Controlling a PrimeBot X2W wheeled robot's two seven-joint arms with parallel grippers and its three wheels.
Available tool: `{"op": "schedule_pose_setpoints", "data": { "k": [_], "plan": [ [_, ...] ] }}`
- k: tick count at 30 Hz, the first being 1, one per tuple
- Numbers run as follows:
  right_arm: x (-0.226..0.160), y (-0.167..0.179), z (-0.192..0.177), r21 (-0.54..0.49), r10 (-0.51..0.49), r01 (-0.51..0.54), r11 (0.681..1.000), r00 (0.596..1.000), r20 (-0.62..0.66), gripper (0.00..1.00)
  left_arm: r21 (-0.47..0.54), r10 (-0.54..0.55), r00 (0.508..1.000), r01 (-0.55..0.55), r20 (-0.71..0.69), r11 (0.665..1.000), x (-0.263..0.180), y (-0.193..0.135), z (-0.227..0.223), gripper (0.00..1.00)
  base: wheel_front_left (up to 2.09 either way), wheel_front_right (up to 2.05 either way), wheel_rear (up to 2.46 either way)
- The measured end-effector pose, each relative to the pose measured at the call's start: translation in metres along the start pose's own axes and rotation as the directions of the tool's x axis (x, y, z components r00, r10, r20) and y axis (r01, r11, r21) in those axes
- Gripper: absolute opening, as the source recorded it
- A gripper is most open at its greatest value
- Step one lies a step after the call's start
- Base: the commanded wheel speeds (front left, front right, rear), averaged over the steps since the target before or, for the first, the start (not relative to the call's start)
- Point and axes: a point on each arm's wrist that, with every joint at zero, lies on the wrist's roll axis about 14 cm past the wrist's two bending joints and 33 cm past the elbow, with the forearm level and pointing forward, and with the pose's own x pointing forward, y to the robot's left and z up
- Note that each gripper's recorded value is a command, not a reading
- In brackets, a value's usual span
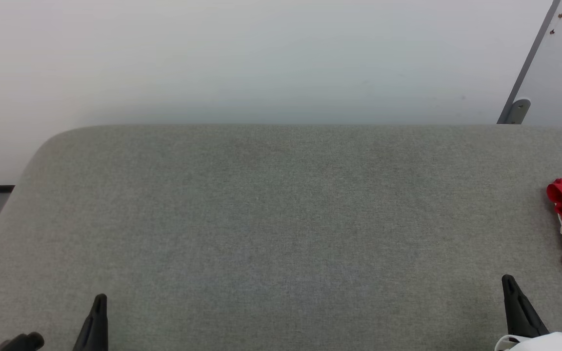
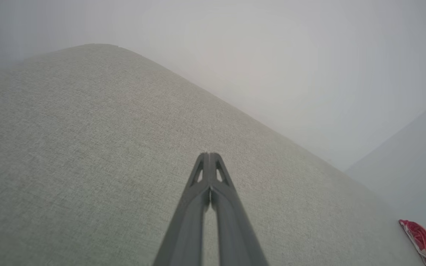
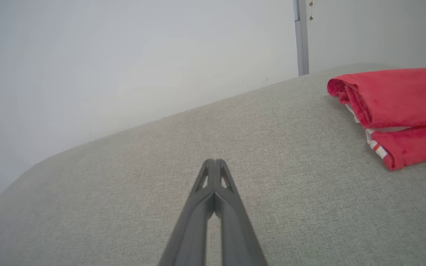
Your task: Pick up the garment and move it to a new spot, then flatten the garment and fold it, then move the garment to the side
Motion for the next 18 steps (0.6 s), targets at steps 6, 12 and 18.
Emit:
{"op": "schedule_pose_setpoints", "data": {
  "k": [6,12,18],
  "plan": [
    [0.002,-0.001,0.001,0.114,-0.018,0.018,0.993,1.000,-0.001,0.00,-0.094,0.008,1.000,-0.008,-0.004,0.996,0.004,-0.003,-0.001,0.00,0.00,0.00,0.00],
    [0.005,-0.002,0.001,0.210,-0.030,0.030,0.977,1.000,-0.005,0.00,-0.179,0.012,1.000,-0.013,-0.007,0.984,0.008,-0.007,-0.002,0.00,0.00,0.00,0.00],
    [0.009,-0.001,0.004,0.303,-0.036,0.034,0.952,0.999,0.001,0.00,-0.260,0.013,1.000,-0.015,-0.011,0.966,0.012,-0.010,-0.003,0.00,0.00,0.00,0.00]
  ]
}}
